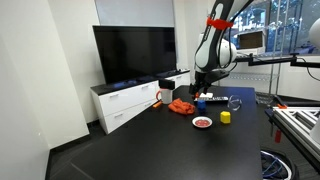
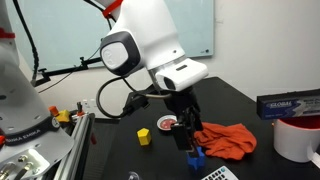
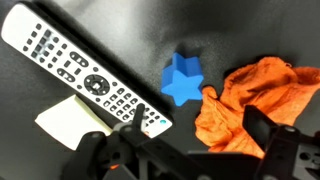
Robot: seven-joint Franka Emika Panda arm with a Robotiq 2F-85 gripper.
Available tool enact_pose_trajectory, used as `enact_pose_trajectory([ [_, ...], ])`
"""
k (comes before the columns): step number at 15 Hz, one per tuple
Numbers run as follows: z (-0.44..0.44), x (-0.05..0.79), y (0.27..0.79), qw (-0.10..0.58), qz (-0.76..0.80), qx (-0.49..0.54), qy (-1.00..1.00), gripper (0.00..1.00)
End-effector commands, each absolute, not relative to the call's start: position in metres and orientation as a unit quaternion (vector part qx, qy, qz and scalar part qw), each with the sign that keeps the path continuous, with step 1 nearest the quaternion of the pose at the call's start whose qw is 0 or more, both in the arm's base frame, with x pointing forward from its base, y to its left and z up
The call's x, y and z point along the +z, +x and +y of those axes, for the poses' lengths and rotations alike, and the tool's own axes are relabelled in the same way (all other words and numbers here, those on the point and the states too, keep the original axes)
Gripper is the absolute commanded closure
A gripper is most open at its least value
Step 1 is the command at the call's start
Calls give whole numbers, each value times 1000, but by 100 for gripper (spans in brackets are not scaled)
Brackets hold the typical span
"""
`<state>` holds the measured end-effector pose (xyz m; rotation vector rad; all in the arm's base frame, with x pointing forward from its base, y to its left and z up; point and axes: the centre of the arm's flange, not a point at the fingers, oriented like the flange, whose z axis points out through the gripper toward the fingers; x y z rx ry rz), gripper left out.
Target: Make the star block stand upright
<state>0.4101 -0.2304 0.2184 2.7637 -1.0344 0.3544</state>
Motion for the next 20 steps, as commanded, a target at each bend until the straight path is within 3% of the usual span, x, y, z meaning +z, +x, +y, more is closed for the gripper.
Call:
enact_pose_trajectory([
  [1,-233,230,413,88,-352,81,928,0],
  [20,-247,199,420,84,-323,87,939,0],
])
